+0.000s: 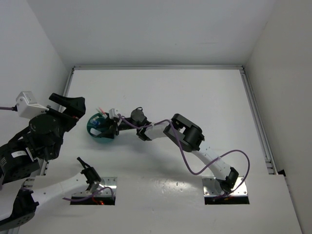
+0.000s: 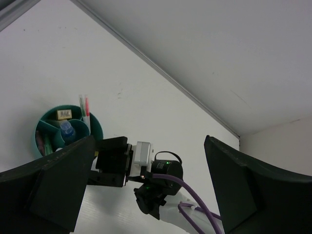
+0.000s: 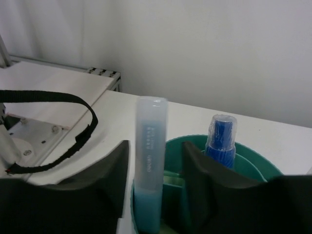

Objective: Sort the stationery into containers
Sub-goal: Place the stationery into the container

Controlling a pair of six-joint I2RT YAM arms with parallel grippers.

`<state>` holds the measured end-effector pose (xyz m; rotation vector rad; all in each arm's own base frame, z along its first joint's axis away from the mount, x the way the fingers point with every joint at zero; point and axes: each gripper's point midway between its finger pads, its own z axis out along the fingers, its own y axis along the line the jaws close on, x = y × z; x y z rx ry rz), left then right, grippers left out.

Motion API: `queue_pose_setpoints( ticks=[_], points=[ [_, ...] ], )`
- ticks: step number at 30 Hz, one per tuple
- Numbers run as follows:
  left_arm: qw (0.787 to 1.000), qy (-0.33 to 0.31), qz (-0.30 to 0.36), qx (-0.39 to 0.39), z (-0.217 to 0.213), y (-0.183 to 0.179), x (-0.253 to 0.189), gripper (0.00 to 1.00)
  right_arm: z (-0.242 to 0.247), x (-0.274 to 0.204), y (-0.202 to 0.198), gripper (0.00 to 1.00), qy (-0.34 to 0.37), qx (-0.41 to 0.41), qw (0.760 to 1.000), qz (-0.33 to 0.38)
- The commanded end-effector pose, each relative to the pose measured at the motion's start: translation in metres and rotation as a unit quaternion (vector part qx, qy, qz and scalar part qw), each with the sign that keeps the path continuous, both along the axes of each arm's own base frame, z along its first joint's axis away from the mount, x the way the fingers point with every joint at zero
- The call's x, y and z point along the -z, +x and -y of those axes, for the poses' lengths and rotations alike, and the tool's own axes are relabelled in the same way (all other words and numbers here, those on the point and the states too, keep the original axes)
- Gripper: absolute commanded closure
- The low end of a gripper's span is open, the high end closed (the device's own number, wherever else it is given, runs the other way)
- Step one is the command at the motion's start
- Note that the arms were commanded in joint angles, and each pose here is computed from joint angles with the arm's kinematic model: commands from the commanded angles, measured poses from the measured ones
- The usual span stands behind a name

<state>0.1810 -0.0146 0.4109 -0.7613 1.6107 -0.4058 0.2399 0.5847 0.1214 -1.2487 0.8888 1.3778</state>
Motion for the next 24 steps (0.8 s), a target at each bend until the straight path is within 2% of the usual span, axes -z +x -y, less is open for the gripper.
queue_pose_setpoints(
  ticks=[1,3,11,16,20,24],
  points=[
    [1.000,0.011,-0.008,0.000,0.004,0.004,0.004,0.00,0.001,-0.027,-0.008,0.48,0.044,-0.009,0.998,0.034],
    [1.000,0.011,-0.008,0.000,0.004,0.004,0.004,0.00,0.001,-0.028,-0.008,0.42,0.047,-0.009,0.998,0.037],
    [1.000,0.003,-0.006,0.003,0.006,0.004,0.005,0.00,0.004,-0.038,-0.011,0.42,0.055,-0.013,0.997,0.043],
    [1.000,0.001,0.000,0.005,0.007,0.005,0.001,0.00,0.007,-0.071,-0.012,0.42,0.077,-0.009,0.995,0.057],
    [1.000,0.003,0.009,0.007,0.006,0.005,-0.006,0.00,0.014,-0.080,-0.010,0.35,0.077,-0.009,0.995,0.059],
    [1.000,-0.005,0.016,0.018,0.010,0.005,-0.012,0.00,0.020,-0.093,-0.015,0.34,0.076,-0.009,0.995,0.058]
  ],
)
